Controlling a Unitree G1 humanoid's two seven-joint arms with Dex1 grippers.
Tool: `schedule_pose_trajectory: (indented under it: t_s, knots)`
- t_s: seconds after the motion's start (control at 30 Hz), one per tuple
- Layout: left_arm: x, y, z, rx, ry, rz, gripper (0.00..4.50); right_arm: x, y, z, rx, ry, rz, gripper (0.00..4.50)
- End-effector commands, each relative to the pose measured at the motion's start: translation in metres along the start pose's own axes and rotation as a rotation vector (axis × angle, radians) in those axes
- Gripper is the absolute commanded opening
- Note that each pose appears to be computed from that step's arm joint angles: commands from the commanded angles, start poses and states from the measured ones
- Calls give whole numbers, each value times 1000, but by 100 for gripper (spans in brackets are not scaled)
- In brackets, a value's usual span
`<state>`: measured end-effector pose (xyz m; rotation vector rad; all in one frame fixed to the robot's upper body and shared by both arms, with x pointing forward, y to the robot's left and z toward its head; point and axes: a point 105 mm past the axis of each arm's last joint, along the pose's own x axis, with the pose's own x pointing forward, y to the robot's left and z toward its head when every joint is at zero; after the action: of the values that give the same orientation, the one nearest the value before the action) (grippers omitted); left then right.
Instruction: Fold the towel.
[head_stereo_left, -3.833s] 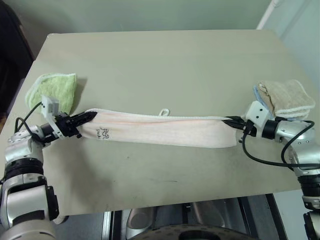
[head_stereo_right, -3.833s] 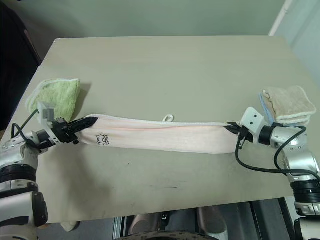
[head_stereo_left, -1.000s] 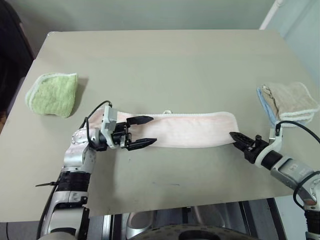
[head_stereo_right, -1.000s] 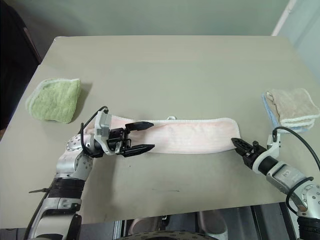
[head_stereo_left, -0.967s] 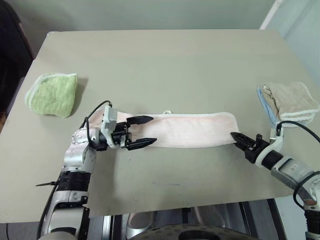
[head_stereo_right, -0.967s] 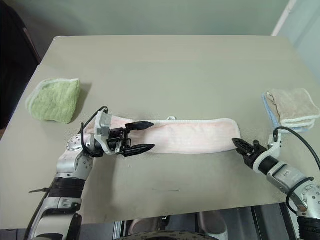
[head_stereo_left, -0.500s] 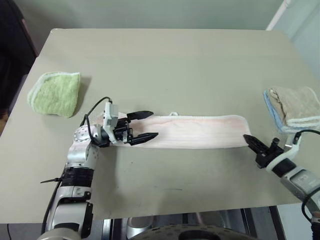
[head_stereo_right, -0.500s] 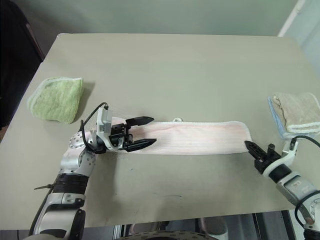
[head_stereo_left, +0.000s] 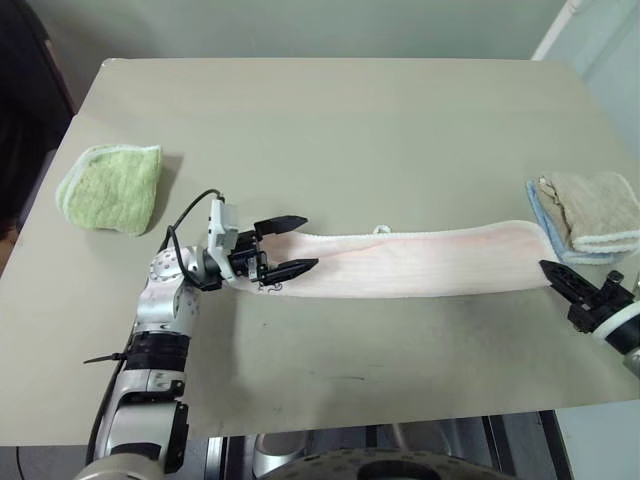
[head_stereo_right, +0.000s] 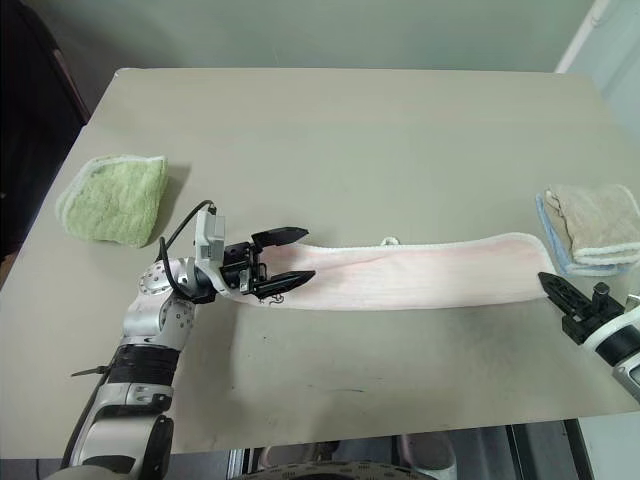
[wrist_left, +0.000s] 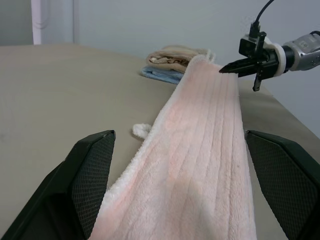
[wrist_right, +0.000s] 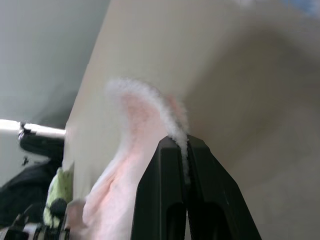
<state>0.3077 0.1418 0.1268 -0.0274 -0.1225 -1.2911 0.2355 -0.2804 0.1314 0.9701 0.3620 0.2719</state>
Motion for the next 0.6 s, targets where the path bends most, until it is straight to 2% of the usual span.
schedule_pose_trajectory:
  t_s: [0.03, 0.4, 0.6]
  knots:
    - [4, 4, 8, 39, -8, 5, 450, 2, 55, -1, -120, 46, 205, 2]
    - [8, 8, 6, 56, 7, 19, 450, 22, 127, -49, -293, 274, 485, 2]
    - [12, 8, 7, 65, 14, 19, 450, 40, 135, -72, -305, 367, 507, 2]
